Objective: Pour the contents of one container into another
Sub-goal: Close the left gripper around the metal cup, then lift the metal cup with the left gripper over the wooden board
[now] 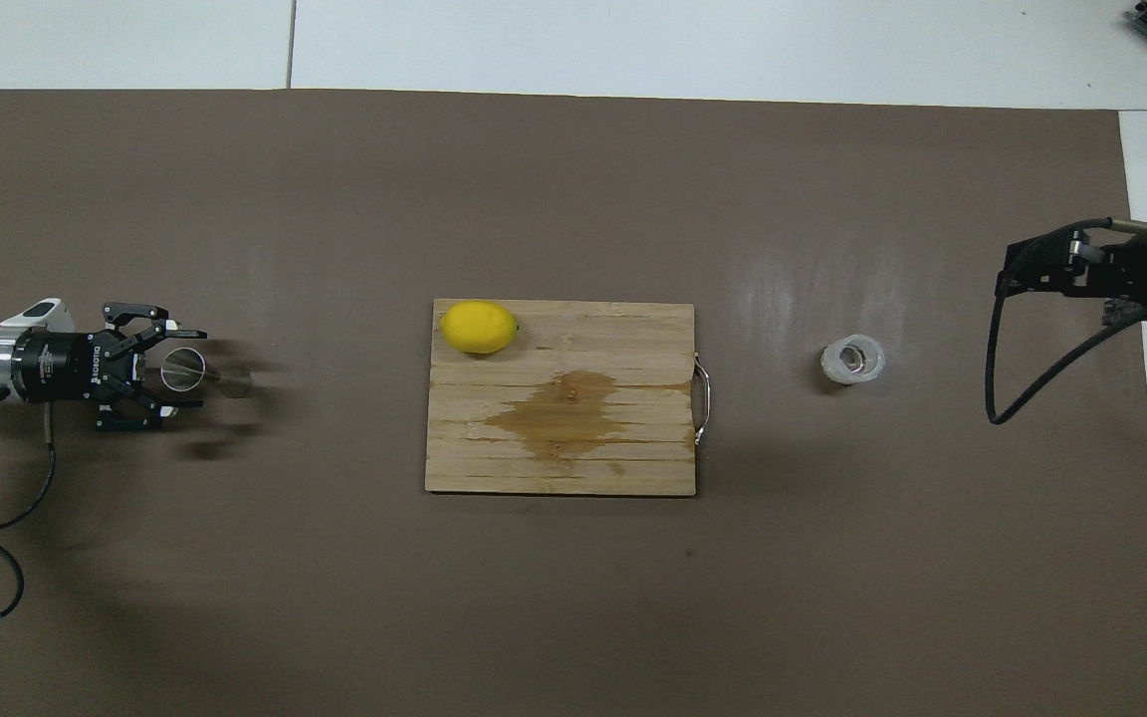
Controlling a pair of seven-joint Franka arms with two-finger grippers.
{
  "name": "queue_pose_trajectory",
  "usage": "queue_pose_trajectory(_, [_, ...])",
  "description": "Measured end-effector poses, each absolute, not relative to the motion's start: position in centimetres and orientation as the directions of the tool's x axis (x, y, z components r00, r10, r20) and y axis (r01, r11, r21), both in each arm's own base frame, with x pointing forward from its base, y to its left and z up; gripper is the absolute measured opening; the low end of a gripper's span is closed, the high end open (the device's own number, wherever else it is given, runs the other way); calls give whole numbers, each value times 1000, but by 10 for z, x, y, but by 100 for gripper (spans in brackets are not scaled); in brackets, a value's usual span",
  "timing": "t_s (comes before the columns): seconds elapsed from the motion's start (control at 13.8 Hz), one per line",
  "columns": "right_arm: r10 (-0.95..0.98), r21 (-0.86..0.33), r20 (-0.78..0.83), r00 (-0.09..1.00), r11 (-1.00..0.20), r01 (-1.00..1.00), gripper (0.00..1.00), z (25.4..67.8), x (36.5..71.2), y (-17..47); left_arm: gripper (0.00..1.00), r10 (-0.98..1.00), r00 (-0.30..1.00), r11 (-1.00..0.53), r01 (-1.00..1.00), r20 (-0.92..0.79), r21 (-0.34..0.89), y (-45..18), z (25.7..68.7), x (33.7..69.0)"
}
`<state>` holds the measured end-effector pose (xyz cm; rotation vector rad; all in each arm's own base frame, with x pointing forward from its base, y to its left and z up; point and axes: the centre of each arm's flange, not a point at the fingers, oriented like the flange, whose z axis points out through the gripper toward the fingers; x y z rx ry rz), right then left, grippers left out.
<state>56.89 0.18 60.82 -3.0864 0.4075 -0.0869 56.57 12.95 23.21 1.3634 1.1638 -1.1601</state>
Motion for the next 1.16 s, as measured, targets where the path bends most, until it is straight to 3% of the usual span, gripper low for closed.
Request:
queue_pose_trajectory(0.22, [-260,-34,52,964,-965,-259,100,608,569,2,65,74,91,-78,993,-993,85,129,232,566])
queue_pose_trajectory(0.36, [-260,-34,52,964,-965,-259,100,608,569,2,51,74,91,-78,993,-993,86,129,232,566])
queue_pose_trajectory(0.65, [-260,-34,52,964,-965,-259,100,608,569,2,44,73,92,-78,993,-993,86,129,232,566])
queue_pose_trajectory(1.16, [-260,-34,52,964,-965,-259,100,608,569,2,43,38,122,-48,992,-992,120,127,236,570])
